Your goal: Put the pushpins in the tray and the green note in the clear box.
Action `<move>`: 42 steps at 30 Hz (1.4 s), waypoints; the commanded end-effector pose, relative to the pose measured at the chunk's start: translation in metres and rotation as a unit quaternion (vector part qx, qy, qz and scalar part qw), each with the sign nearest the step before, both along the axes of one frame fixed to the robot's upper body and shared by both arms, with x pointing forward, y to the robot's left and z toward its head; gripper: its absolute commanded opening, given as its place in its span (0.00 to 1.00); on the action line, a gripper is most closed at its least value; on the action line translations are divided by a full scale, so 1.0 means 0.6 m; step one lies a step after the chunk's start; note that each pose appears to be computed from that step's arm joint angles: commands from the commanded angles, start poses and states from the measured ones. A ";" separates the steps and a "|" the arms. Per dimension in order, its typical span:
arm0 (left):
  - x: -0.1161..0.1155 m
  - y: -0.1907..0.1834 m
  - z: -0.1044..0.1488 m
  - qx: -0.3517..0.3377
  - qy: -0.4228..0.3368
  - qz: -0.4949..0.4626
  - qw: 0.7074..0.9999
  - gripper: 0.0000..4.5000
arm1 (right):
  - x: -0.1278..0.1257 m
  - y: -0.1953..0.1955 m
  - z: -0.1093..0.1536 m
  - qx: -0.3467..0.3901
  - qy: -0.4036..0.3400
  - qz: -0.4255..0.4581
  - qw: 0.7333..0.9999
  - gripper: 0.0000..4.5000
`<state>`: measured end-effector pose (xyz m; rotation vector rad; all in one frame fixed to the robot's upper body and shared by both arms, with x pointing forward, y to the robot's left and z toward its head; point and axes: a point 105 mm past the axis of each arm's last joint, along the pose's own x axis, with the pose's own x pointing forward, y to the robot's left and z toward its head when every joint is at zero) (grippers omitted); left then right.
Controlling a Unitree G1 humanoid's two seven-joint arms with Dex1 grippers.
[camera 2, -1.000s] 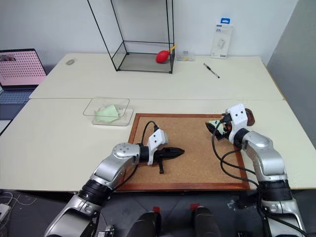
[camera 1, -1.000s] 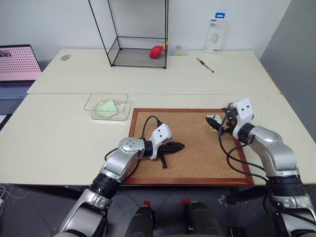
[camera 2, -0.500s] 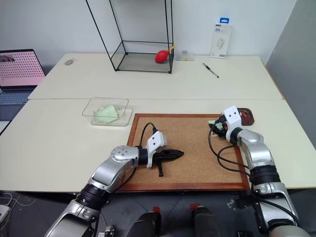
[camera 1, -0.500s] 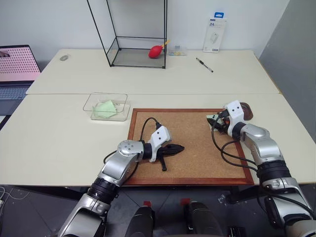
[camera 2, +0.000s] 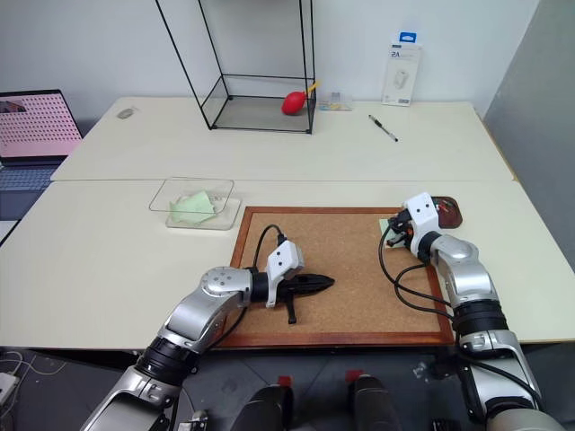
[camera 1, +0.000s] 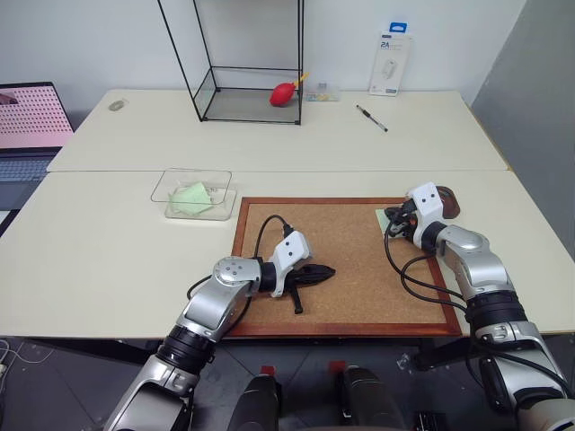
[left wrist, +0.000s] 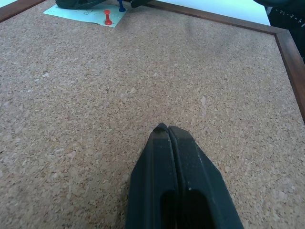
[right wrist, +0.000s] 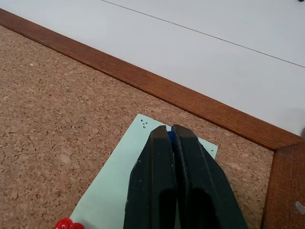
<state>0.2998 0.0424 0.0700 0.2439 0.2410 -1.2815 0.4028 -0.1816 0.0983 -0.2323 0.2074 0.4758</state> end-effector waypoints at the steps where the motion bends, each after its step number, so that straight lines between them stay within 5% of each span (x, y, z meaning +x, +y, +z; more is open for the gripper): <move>1: -0.014 0.003 -0.028 0.027 0.026 -0.007 0.999 0.00 | 0.007 -0.002 0.049 0.014 -0.049 0.000 0.999 0.01; 19: -0.019 0.003 -0.040 0.035 0.038 -0.011 0.999 0.00 | -0.009 0.005 0.085 0.050 -0.075 -0.007 0.996 0.01; 27: -0.020 0.001 -0.040 0.035 0.038 -0.016 0.999 0.00 | -0.013 -0.049 0.129 0.048 -0.106 -0.056 0.992 0.01; 34: -0.020 -0.003 -0.038 0.032 0.033 -0.019 0.999 0.00 | -0.006 -0.132 0.094 -0.105 -0.086 -0.126 0.983 0.01; 42: -0.019 -0.002 -0.036 0.033 0.028 -0.020 0.999 0.00 | 0.013 -0.148 0.063 -0.146 -0.078 -0.151 0.974 0.05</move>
